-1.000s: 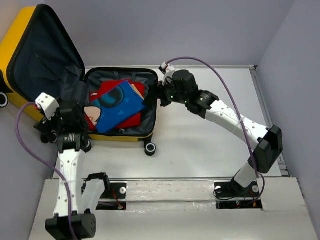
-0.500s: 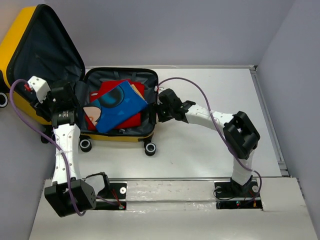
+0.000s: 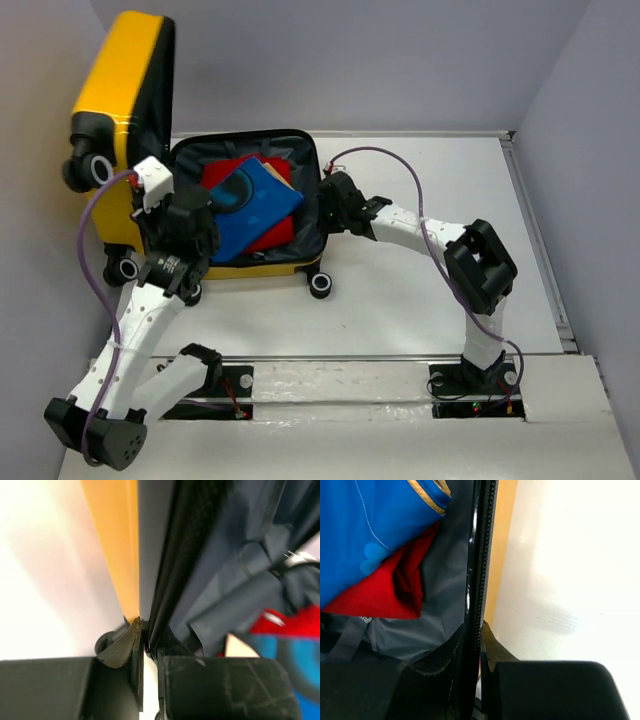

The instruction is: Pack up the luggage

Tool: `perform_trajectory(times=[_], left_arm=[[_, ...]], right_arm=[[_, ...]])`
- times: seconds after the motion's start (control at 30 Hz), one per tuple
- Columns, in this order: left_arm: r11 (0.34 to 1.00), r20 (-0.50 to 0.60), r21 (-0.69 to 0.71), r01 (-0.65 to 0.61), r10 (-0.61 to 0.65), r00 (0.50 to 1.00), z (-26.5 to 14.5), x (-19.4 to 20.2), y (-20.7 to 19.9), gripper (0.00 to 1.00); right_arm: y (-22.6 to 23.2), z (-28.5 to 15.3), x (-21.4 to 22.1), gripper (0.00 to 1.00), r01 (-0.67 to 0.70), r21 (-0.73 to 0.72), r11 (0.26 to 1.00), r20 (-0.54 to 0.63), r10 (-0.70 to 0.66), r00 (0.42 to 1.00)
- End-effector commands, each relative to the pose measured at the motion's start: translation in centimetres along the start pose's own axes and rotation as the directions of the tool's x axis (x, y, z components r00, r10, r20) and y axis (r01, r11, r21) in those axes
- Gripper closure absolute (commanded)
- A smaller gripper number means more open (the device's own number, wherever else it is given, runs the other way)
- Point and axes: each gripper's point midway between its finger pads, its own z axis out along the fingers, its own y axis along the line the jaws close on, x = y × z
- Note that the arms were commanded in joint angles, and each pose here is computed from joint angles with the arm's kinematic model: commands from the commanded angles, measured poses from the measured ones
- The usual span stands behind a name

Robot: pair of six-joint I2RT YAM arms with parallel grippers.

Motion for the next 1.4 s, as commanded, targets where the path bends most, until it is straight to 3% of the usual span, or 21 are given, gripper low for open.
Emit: perform_trajectory(times=[0.0, 0.17, 0.2, 0.3, 0.37, 0.43, 0.47, 0.5, 0.57, 0.77, 0.83, 0.9, 0.97, 1.03, 1.07, 1.17, 1.27, 1.33, 1.37], left_arm=[[0.911, -0.02, 0.373, 0.173, -0.178, 0.984, -6.8, -0.1, -6.8, 0.94], [0.807, -0.015, 0.581, 0.106, -0.12, 0.993, -14.4, 1.7, -9.9, 0.94], [0.753, -0.013, 0.651, 0.091, -0.108, 0.994, -17.1, 1.9, -10.5, 0.94], [0.671, -0.009, 0.738, 0.07, -0.094, 0.996, -21.0, 2.0, -11.4, 0.94], [0.572, -0.029, 0.816, 0.08, -0.099, 0.995, -24.5, 1.2, -11.7, 0.94], [0.479, -0.05, 0.873, 0.093, -0.101, 0.994, -27.4, 0.5, -11.5, 0.68], [0.44, -0.071, 0.891, 0.115, -0.114, 0.991, -28.4, -0.6, -11.2, 0.4], [0.374, -0.095, 0.918, 0.133, -0.118, 0.989, -29.9, -1.2, -10.9, 0.26], [0.299, -0.134, 0.939, 0.168, -0.132, 0.982, -31.4, -2.9, -10.5, 0.09], [0.018, -0.24, 0.969, 0.246, -0.154, 0.959, -35.9, -6.8, -9.0, 0.06], [-0.005, -0.283, 0.958, 0.287, -0.188, 0.94, -35.6, -8.2, -8.6, 0.02], [0.054, -0.292, 0.949, 0.309, -0.212, 0.933, -34.2, -9.0, -8.6, 0.01], [0.08, -0.309, 0.939, 0.334, -0.232, 0.922, -33.0, -10.4, -8.7, 0.01], [0.109, -0.299, 0.938, 0.33, -0.233, 0.926, -31.6, -10.6, -10.0, 0.01], [0.1, -0.324, 0.929, 0.356, -0.244, 0.914, -31.1, -11.2, -10.4, 0.02], [0.141, -0.31, 0.925, 0.353, -0.255, 0.916, -28.7, -11.6, -12.7, 0.02], [0.186, -0.294, 0.919, 0.347, -0.264, 0.919, -26.7, -12.1, -14.8, 0.02], [0.217, -0.289, 0.912, 0.349, -0.265, 0.92, -25.6, -12.1, -16.1, 0.02], [0.223, -0.291, 0.907, 0.358, -0.282, 0.914, -25.0, -12.9, -16.2, 0.02]], right_arm=[[2.7, -0.2, 0.8, 0.93, 0.105, -0.124, 0.987, -0.001, -0.106, 0.994], [2.4, -0.7, 1.0, 0.93, 0.102, -0.125, 0.987, 0.0, -0.103, 0.995], [2.0, -1.2, 1.1, 0.93, 0.104, -0.115, 0.988, 0.004, -0.104, 0.995], [0.5, -2.2, 1.2, 0.93, 0.106, -0.076, 0.992, 0.019, -0.105, 0.994], [-1.3, -3.4, 1.7, 0.93, 0.114, -0.014, 0.993, 0.037, -0.114, 0.993], [-3.6, -4.1, 2.7, 0.93, 0.103, 0.026, 0.994, 0.024, -0.104, 0.994], [-4.3, -5.1, 1.9, 0.93, 0.086, 0.029, 0.996, 0.048, -0.087, 0.995], [-5.1, -5.9, 2.4, 0.93, 0.077, 0.037, 0.996, 0.048, -0.078, 0.996], [-6.4, -6.7, 2.7, 0.93, 0.066, 0.054, 0.996, 0.051, -0.068, 0.996], [-12.2, -9.7, 3.6, 0.92, -0.035, 0.121, 0.992, 0.08, 0.026, 0.996], [-14.0, -10.5, 3.0, 0.84, -0.073, 0.139, 0.988, 0.103, 0.059, 0.993], [-14.7, -12.0, 2.1, 0.71, -0.09, 0.14, 0.986, 0.136, 0.071, 0.988], [-14.4, -13.0, 1.4, 0.66, -0.087, 0.132, 0.987, 0.156, 0.066, 0.986], [-14.3, -14.2, -0.2, 0.42, -0.09, 0.13, 0.987, 0.193, 0.064, 0.979], [-14.6, -14.7, -0.3, 0.2, -0.089, 0.139, 0.986, 0.187, 0.062, 0.98], [-14.3, -16.9, -3.3, 0.02, -0.089, 0.088, 0.992, 0.237, 0.066, 0.969], [-11.1, -19.8, -7.0, 0.0, -0.036, -0.062, 0.997, 0.285, 0.052, 0.957], [-12.4, -22.2, -10.6, 0.0, -0.084, 0.045, 0.995, 0.395, 0.06, 0.917], [-11.9, -23.0, -11.5, 0.0, -0.071, 0.031, 0.997, 0.418, 0.051, 0.907]])
